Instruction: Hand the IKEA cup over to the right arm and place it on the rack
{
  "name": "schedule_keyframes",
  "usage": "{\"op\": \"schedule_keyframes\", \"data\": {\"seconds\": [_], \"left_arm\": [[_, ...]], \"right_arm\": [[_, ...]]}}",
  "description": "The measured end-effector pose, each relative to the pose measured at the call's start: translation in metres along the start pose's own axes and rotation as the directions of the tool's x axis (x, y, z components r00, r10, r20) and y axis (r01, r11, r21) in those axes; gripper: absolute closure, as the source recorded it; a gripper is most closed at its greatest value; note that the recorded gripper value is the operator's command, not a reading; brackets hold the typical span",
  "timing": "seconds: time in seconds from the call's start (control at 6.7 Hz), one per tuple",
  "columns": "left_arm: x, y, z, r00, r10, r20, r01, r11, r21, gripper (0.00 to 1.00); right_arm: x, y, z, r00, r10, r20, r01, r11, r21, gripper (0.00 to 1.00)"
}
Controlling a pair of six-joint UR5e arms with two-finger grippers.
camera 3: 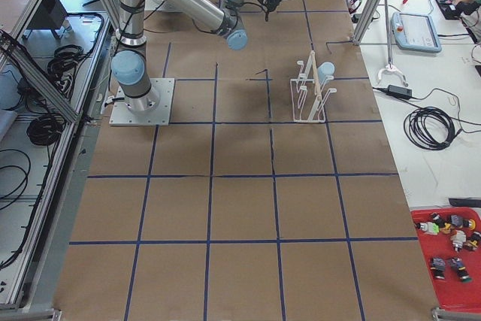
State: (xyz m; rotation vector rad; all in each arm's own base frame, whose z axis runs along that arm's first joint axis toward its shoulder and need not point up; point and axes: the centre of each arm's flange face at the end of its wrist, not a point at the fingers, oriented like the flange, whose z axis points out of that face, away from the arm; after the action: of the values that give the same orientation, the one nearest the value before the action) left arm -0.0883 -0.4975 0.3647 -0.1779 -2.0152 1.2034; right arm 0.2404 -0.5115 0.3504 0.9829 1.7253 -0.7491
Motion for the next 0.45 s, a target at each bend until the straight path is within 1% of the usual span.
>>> {"op": "schedule_keyframes", "data": {"seconds": [0.15, 0.3, 0.45], "left_arm": [[-0.007, -0.018, -0.001, 0.991, -0.067, 0.115, 0.071, 0.997, -0.026, 0.03], [-0.012, -0.037, 0.002, 0.965, -0.134, 0.225, 0.154, 0.986, -0.070, 0.02], [-0.011, -0.054, 0.011, 0.923, -0.181, 0.340, 0.239, 0.962, -0.136, 0.02]], "right_arm": [[0.001, -0.030, -0.002, 0.996, -0.085, -0.005, 0.086, 0.995, 0.050, 0.69], [0.003, -0.062, -0.006, 0.982, -0.187, -0.020, 0.188, 0.977, 0.102, 0.69], [0.002, -0.089, -0.011, 0.941, -0.335, -0.046, 0.338, 0.930, 0.144, 0.69]]}}
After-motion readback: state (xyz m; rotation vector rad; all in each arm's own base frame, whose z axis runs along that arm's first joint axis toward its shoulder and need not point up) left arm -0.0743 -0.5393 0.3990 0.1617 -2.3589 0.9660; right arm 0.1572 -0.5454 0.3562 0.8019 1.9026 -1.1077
